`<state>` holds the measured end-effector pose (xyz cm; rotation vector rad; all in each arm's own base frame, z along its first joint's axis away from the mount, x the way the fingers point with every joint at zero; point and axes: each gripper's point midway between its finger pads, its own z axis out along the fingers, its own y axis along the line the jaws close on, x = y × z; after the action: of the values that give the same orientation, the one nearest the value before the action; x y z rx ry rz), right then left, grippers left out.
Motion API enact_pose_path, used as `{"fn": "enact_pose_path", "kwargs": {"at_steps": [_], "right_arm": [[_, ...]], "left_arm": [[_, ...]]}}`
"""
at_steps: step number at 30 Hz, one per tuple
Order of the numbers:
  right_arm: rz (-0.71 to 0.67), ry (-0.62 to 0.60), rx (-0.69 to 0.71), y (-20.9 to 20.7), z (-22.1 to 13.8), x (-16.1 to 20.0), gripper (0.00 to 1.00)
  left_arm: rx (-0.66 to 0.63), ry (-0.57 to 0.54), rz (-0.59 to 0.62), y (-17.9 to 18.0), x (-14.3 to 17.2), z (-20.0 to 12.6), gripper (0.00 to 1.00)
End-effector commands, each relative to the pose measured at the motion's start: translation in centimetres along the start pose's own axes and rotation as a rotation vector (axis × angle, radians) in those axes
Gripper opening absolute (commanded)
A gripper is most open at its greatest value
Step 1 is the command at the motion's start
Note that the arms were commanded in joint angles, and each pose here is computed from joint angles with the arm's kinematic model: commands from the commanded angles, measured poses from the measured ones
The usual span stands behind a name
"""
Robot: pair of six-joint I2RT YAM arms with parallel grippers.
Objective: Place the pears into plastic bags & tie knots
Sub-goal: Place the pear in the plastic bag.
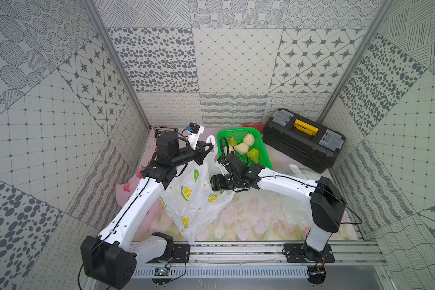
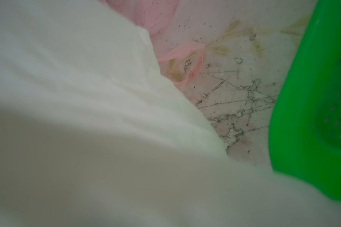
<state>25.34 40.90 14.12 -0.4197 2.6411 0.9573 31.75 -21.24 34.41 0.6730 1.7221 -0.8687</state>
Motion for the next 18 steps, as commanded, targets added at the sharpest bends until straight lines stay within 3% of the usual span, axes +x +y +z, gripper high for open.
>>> {"fn": "enact_pose_path", "kwargs": {"at_steps": [1, 4, 11, 14, 18], "right_arm": [[-0.034, -0.117, -0.071, 2.5, -1.7, -3.7, 0.82], [-0.065, -0.128, -0.077, 2.5, -3.4, -4.8, 0.88], [-0.007, -0.338, -0.062, -1.3, -13.5, -10.2, 0.81], [0.088, -0.411, 0.046, -6.5, -15.4, -12.2, 0.78], [0.133, -0.409, 0.331, -14.4, -14.8, -13.3, 0.78]], "left_arm": [[-0.015, -0.079, 0.084, -0.1, -1.8, 0.0, 0.00], [-0.033, -0.066, 0.085, 0.3, -1.3, -0.1, 0.00], [-0.213, 0.014, 0.034, 4.1, 1.0, -0.3, 0.00], [-0.274, 0.037, 0.010, 5.4, 1.9, -0.3, 0.00], [-0.250, -0.007, 0.023, 4.5, 0.8, -0.8, 0.00]]}}
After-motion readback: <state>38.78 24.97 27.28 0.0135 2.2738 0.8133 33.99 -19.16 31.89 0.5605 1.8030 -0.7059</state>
